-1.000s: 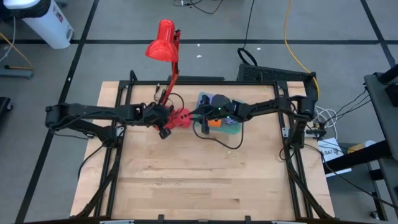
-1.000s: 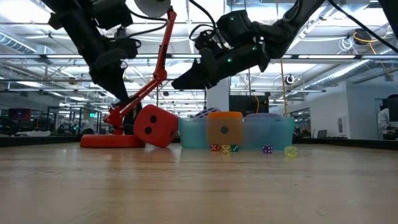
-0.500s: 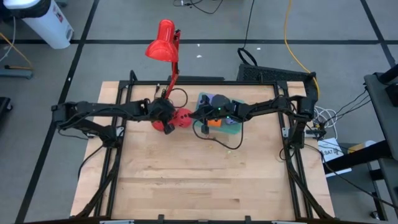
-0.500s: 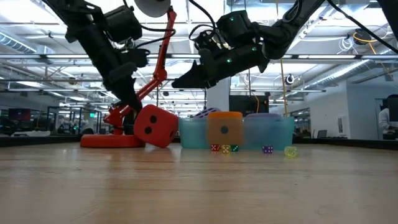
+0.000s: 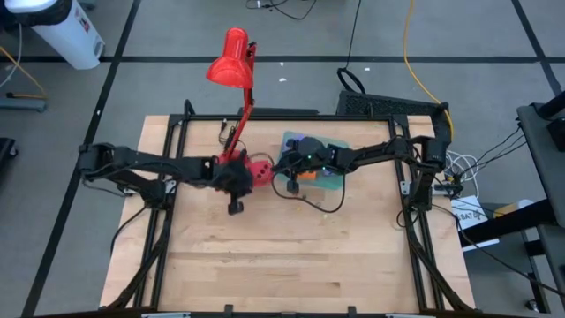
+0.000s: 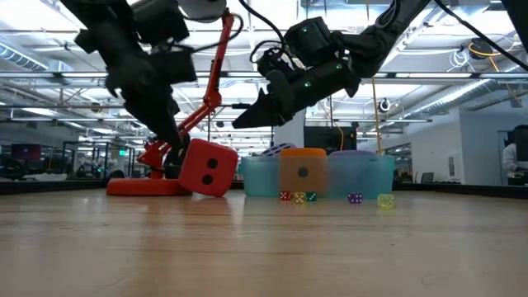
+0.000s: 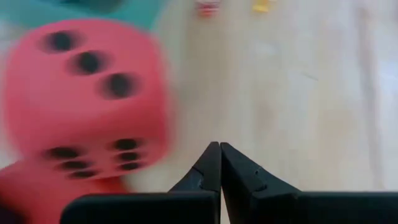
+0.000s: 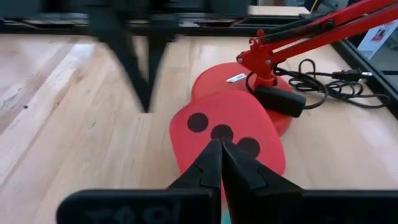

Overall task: Pick & Place Dice
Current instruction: Put the big red dice into the green bin

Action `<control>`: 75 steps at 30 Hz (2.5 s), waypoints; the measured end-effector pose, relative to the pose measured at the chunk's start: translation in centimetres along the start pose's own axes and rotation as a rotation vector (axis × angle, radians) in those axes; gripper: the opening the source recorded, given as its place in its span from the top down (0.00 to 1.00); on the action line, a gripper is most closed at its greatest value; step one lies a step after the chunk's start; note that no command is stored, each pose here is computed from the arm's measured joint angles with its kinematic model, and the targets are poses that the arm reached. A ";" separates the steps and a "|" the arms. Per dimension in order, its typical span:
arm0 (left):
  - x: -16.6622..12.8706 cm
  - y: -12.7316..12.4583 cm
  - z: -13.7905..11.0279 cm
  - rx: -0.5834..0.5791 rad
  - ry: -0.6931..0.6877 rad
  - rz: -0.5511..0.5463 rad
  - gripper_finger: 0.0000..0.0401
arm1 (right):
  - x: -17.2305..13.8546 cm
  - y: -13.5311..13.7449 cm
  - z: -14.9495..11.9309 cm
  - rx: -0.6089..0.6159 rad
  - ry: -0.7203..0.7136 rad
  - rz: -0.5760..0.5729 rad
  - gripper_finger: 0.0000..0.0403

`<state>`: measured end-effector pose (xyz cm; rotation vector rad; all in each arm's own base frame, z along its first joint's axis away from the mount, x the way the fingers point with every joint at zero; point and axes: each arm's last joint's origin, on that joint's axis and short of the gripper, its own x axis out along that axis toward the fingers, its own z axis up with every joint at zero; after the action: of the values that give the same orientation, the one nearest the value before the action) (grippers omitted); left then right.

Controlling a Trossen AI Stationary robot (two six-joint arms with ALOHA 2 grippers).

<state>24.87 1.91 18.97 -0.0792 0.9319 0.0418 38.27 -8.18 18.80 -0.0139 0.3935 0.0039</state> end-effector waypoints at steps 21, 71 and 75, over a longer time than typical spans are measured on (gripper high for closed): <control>-3.3 4.2 0.3 -0.125 -0.102 0.417 0.99 | 0.5 2.6 0.1 -0.014 0.016 0.003 1.00; -0.2 0.2 1.2 0.149 -0.086 0.212 0.99 | 0.7 6.3 -0.7 0.032 0.118 0.072 1.00; -0.7 0.1 1.3 0.151 -0.104 0.249 0.99 | 0.7 6.3 -0.7 0.040 0.120 0.077 1.00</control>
<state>25.48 2.16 20.34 0.1781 0.8339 0.2045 38.64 -1.86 17.81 0.0405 0.5136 0.0712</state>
